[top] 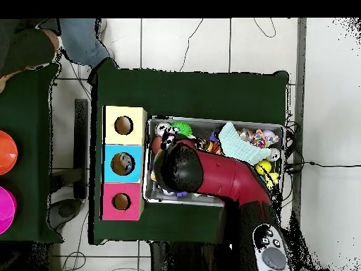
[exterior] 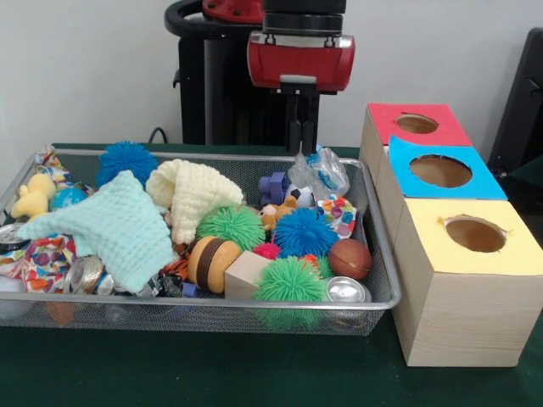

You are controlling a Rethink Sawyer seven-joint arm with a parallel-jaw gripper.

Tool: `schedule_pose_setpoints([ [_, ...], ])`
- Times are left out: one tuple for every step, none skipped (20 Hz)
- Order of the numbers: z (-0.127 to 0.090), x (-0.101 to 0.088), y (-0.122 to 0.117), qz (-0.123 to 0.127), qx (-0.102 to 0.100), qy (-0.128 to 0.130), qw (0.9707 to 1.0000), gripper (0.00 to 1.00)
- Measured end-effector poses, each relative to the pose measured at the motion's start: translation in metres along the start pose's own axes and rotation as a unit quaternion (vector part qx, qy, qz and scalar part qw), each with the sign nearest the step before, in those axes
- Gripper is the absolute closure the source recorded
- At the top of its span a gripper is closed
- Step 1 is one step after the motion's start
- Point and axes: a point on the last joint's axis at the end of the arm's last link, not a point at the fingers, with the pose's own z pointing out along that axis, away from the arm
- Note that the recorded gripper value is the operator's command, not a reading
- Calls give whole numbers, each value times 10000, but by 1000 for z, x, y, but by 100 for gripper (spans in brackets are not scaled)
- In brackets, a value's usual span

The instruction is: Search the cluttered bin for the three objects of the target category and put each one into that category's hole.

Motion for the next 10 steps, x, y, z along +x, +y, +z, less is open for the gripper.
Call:
schedule_pose_setpoints([
  [-1, 1, 2, 16, 10, 3, 10000, 100],
  [-1, 1, 3, 21, 13, 6, 10000, 100],
  [-1, 2, 4, 25, 19, 8, 10000, 100],
  [-2, 2, 5, 28, 22, 9, 10000, 100],
  [-2, 2, 6, 31, 26, 12, 10000, 100],
  [-2, 3, 8, 37, 30, 17, 10000, 100],
  [-2, 4, 9, 43, 30, 22, 10000, 100],
  [-3, 5, 10, 49, 34, 29, 10000, 100],
  [-3, 6, 11, 59, 35, 37, 10000, 100],
  [-3, 7, 12, 68, 33, 44, 10000, 100],
])
